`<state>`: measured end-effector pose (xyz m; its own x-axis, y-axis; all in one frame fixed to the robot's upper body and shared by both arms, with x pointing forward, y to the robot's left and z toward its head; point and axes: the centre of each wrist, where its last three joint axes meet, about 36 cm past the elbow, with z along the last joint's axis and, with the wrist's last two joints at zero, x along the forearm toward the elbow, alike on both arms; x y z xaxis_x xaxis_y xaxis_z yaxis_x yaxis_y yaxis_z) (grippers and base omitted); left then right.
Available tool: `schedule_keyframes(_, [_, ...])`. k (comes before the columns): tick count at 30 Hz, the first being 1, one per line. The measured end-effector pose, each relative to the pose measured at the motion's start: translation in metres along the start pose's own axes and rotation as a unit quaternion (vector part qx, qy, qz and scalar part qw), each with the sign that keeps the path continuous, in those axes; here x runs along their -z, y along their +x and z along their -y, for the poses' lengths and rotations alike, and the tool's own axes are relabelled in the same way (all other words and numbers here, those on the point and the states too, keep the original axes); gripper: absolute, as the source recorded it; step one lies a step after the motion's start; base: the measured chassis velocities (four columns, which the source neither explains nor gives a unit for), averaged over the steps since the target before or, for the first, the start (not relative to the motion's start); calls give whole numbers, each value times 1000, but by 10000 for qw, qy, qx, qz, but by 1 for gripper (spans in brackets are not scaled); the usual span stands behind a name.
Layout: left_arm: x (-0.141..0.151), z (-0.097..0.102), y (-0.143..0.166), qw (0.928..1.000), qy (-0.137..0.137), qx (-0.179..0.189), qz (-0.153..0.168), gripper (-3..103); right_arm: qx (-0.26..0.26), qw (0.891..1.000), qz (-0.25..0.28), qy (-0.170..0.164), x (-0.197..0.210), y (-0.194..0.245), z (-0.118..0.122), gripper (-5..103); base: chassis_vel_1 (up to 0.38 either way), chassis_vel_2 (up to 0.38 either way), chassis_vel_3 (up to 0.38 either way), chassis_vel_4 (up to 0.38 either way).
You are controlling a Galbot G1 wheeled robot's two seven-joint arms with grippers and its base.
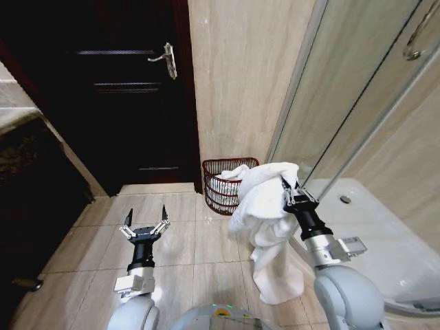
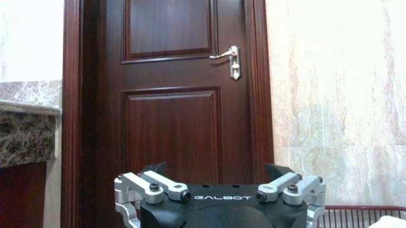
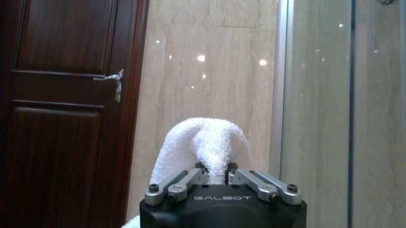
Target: Discard the used towel into the hamper.
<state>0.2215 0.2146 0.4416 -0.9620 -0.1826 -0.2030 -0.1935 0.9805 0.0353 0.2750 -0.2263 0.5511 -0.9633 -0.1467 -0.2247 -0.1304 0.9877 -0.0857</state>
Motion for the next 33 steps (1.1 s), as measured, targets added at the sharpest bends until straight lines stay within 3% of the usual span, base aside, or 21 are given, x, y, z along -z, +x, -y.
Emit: schedule_keyframes(33, [-4,1,2,9999,-26,-147,-32,100,-61,9999,82,97,4,-6,3,12,0,0,0,0])
